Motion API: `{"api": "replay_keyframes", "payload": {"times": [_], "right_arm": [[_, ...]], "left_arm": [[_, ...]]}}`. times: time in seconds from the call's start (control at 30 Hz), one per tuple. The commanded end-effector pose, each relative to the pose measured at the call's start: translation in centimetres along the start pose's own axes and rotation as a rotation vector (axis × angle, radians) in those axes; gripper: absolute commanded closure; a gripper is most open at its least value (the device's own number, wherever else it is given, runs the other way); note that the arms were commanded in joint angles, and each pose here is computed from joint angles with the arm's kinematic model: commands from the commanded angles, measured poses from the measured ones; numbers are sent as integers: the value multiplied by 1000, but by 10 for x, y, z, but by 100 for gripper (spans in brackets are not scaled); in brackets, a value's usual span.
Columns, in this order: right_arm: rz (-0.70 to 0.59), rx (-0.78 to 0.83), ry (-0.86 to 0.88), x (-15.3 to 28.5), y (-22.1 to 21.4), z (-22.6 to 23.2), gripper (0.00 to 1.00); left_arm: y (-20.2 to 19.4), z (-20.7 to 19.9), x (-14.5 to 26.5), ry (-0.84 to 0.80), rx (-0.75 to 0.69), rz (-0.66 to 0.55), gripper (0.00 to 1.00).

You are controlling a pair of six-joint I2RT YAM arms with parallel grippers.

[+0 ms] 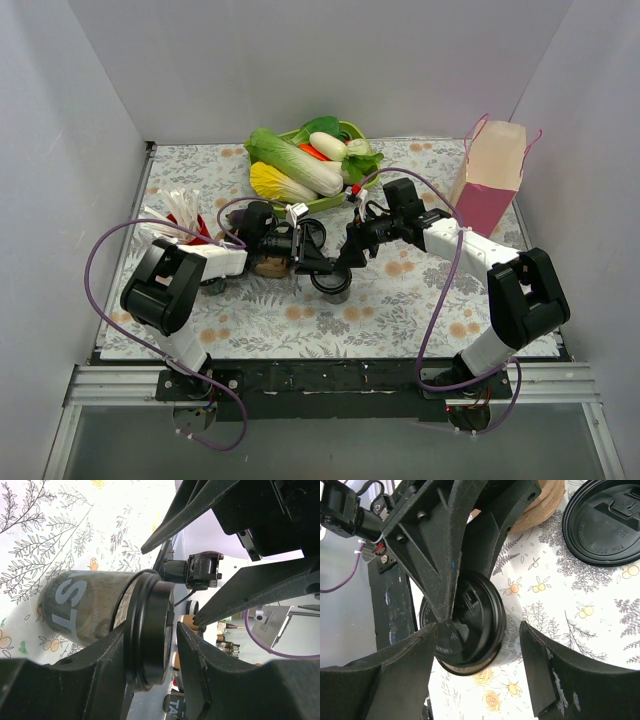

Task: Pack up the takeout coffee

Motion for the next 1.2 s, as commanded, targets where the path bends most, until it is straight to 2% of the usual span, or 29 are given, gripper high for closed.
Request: {"api": "replay_keyframes", "payload": {"times": [0.0, 0.1, 1.17], "right_arm": [[-5, 74, -50, 4, 16, -3, 27], [20, 79, -93, 7, 11, -9, 27], [45, -15, -96, 0, -10, -7, 26]], "left_arm": [[10, -17, 4, -4, -75, -34, 59], [11, -18, 3, -7, -78, -32, 59], [17, -34, 0, 20, -159, -46, 57]]}}
Point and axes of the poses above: each gripper's point midway between its finger pads, its own x axis back along the fingers, its own z axis along the line the jaws close on, y = z × x, the point moved 2 cm from there along x, back along the fingers, and after that the axes turned 7 degrees about x, right-handed, at the moved point
